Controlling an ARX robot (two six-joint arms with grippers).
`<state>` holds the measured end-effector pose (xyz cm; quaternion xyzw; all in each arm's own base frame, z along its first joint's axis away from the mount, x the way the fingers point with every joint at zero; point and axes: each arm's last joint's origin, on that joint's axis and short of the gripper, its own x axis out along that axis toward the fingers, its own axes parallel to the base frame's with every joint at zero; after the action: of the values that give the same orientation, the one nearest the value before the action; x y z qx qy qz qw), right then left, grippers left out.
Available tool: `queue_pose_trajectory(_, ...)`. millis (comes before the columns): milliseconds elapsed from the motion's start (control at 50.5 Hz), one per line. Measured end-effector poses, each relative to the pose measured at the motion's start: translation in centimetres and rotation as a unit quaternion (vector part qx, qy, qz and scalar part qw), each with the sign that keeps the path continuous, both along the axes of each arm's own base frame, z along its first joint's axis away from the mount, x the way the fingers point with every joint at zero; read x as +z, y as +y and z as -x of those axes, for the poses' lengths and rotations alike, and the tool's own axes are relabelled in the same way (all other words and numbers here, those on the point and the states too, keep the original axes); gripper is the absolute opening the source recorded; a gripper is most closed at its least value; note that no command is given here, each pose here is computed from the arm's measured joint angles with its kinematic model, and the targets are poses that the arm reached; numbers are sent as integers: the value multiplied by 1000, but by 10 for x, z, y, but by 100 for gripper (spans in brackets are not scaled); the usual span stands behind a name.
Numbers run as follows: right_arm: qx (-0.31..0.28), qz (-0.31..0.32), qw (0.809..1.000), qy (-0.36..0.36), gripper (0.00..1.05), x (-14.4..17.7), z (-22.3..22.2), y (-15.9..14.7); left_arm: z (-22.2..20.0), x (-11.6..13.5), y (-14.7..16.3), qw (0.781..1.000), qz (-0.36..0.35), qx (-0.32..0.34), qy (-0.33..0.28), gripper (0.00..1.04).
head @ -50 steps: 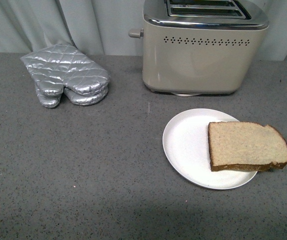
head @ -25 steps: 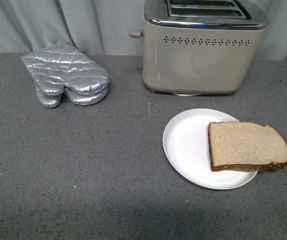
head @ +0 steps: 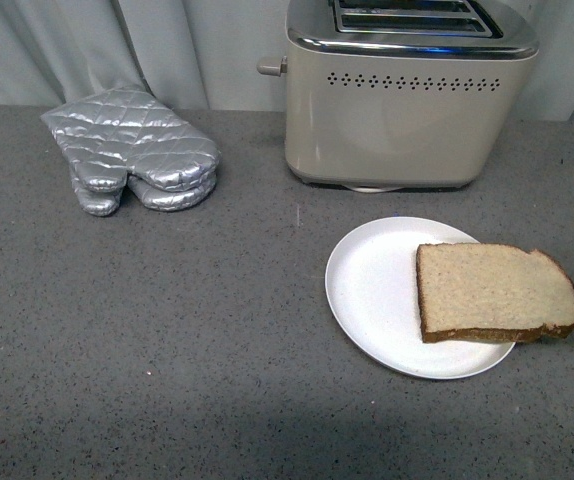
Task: Put bread into toaster
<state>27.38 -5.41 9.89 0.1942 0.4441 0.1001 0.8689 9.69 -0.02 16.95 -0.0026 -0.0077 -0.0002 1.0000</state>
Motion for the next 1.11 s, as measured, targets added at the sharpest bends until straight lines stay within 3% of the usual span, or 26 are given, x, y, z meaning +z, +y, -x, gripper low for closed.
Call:
queue_pose_trajectory(396, -2, -48, 996, 73, 93, -48, -28, 11, 0, 0, 0, 1000, 0, 0, 0, 98)
queue_pose_trajectory(535, -9, -61, 995, 82, 75, -52, -35, 18, 0, 0, 0, 1000, 0, 0, 0, 98)
queue_pose_trajectory(872, -39, -78, 991, 103, 4, -49, -44, 23, 0, 0, 0, 1000, 0, 0, 0, 98)
queue_pose_trajectory(1110, -80, -153, 983, 69, 1, -1, -38, 29, 0, 0, 0, 1000, 0, 0, 0, 98)
